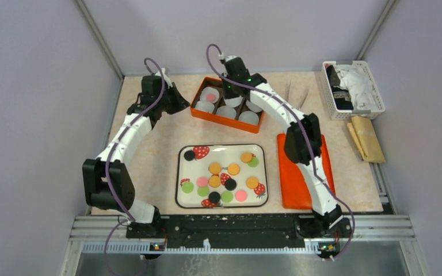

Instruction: Pack the cookies

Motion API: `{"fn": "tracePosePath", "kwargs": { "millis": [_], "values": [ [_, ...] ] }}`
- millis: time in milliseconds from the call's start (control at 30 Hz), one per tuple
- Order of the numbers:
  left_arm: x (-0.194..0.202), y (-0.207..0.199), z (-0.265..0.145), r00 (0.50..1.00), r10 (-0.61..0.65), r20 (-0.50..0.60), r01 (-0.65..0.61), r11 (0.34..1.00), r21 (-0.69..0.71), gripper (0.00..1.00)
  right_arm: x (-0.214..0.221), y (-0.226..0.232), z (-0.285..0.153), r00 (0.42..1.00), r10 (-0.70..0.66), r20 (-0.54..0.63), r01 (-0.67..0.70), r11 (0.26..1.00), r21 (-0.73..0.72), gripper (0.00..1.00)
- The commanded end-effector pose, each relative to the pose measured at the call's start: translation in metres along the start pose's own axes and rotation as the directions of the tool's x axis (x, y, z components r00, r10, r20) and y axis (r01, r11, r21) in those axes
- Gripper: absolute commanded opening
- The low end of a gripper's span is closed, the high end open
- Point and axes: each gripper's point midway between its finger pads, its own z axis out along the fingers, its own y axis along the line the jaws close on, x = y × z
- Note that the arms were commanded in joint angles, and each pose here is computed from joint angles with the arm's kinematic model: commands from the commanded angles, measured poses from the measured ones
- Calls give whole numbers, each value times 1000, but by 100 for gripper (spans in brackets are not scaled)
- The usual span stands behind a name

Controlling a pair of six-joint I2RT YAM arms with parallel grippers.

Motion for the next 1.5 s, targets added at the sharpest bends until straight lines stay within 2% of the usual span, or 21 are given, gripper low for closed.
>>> {"fn": "tracePosePath", "kwargs": {
  "millis": [0,133,300,867,1000,1067,1167,1267,1467],
  "values": [
    [-23,-13,-22,995,49,87,-51,999,14,0,26,26,39,996,14,-85,-19,998,-60,0],
    [-20,-13,-24,995,60,81,-61,998,12,0,32,33,57,996,34,-80,-41,995,-94,0],
    [-17,-10,-20,996,60,71,-60,998,7,0,55,40,60,991,8,-136,-27,990,-138,0],
    [-8,-11,-6,999,30,24,-31,998,46,0,108,63,1,974,-130,-185,85,968,-235,0],
    [-5,-9,-2,999,31,18,-32,998,48,0,110,51,-13,975,-146,-169,112,974,-195,0],
    [-3,-7,6,999,26,20,-27,998,60,0,97,43,-19,982,-142,-125,124,981,-147,0],
    [3,0,32,1000,-9,16,8,997,75,0,76,34,-25,988,-132,-75,127,989,-75,0],
    [15,16,66,999,-29,-39,31,999,43,0,56,29,-41,995,-96,-9,96,995,-33,0],
    [35,45,103,993,-58,-102,55,998,-33,0,52,-3,-61,997,-81,4,80,989,127,0]
  ]
}}
